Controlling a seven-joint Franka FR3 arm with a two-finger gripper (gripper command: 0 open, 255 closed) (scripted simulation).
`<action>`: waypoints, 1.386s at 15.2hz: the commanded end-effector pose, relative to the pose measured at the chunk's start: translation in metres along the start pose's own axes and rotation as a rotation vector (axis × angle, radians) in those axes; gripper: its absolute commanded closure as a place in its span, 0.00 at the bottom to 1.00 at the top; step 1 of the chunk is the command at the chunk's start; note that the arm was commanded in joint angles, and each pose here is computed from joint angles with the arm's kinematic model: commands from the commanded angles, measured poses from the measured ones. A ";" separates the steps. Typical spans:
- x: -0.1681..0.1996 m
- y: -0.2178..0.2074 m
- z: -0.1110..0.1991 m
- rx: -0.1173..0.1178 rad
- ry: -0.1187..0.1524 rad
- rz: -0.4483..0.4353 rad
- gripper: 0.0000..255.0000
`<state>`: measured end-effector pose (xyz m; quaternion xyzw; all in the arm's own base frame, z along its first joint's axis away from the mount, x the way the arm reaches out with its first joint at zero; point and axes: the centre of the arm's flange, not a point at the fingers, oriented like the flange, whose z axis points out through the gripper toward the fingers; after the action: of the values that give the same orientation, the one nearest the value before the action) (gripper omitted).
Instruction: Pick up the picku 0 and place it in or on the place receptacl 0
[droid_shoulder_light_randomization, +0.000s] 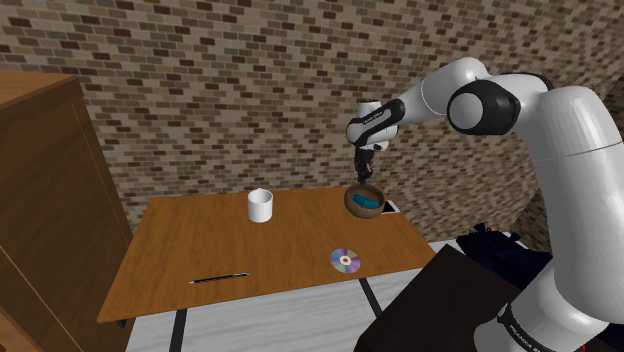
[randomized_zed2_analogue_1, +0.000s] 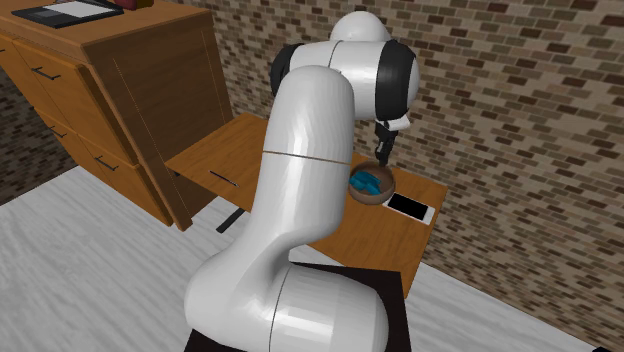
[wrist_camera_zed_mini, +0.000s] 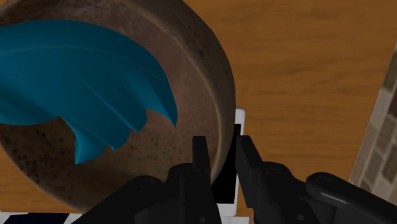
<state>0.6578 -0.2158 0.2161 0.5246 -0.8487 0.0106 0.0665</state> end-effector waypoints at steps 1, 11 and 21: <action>-0.001 -0.001 0.010 0.002 0.000 0.000 1.00; -0.005 -0.002 0.040 0.002 0.000 0.000 1.00; -0.005 -0.002 0.040 0.002 0.000 0.000 0.00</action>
<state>0.6579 -0.2160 0.1756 0.5246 -0.8487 0.0112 0.0660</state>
